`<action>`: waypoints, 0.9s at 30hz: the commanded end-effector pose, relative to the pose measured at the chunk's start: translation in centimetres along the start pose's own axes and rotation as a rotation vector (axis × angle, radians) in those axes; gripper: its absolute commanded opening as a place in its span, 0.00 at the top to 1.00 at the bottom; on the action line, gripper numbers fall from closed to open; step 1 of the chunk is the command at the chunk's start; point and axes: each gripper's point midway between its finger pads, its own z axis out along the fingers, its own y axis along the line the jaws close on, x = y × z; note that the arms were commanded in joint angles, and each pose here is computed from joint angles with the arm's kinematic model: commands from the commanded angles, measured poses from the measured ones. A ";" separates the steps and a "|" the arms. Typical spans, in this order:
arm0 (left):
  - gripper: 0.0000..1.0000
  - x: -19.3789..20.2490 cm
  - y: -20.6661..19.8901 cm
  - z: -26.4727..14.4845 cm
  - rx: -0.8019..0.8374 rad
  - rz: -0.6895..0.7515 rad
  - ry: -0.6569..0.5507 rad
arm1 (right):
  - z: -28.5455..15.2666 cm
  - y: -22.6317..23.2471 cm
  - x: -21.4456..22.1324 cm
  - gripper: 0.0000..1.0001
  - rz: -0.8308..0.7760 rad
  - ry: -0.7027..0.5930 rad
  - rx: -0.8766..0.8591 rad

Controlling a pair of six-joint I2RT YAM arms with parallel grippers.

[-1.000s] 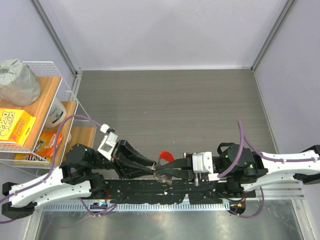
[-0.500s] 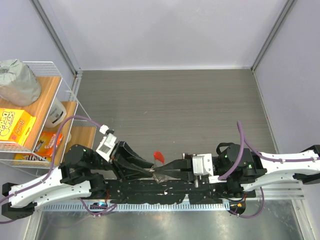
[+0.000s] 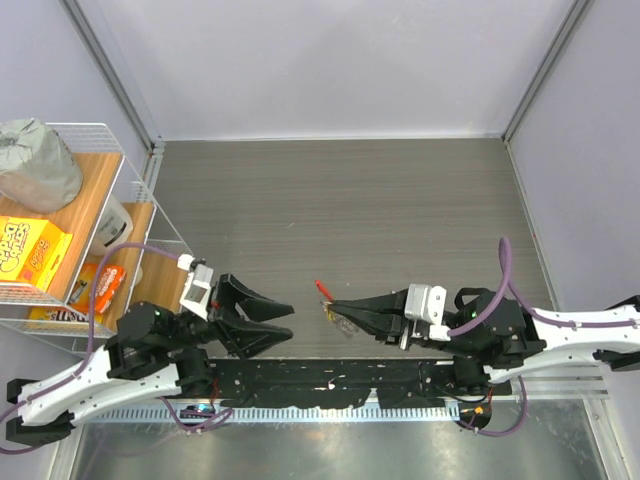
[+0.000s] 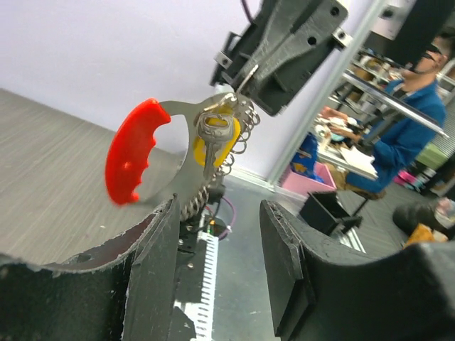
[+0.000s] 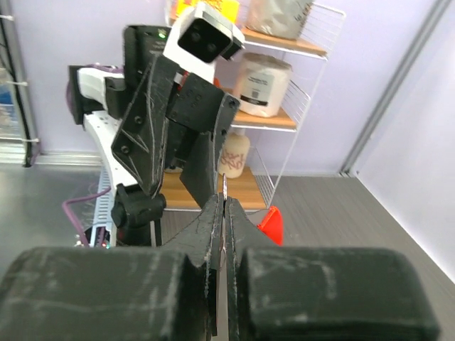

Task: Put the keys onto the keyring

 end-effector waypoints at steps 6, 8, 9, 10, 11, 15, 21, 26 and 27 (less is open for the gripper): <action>0.46 0.3 5.5 -1.8 -0.293 0.001 -0.064 | -1.6 -4.5 5.4 0.95 0.034 0.096 0.312; 0.45 0.4 5.6 -1.9 -0.302 -0.003 -0.066 | -1.9 -5.3 6.9 0.94 0.049 0.124 0.362; 0.45 0.4 5.8 -1.9 -0.307 -0.003 -0.065 | -2.0 -5.9 7.8 0.95 0.062 0.146 0.390; 0.45 0.4 5.8 -1.9 -0.308 -0.003 -0.064 | -2.1 -6.1 8.9 0.94 0.066 0.171 0.400; 0.45 0.5 5.8 -1.9 -0.309 -0.005 -0.061 | -2.3 -7.0 9.5 0.95 0.081 0.180 0.435; 0.45 0.4 5.7 -1.9 -0.308 -0.006 -0.057 | -2.9 -8.7 13.2 0.95 0.125 0.237 0.495; 0.45 0.9 5.9 -1.9 -0.311 -0.014 -0.042 | -4.5 -12.0 18.3 0.94 0.189 0.351 0.615; 0.45 1.0 5.9 -1.8 -0.311 -0.012 -0.042 | -5.5 -13.8 22.7 0.95 0.232 0.480 0.680; 0.45 1.0 5.9 -1.8 -0.311 -0.014 -0.039 | -5.3 -13.8 23.8 0.95 0.235 0.516 0.673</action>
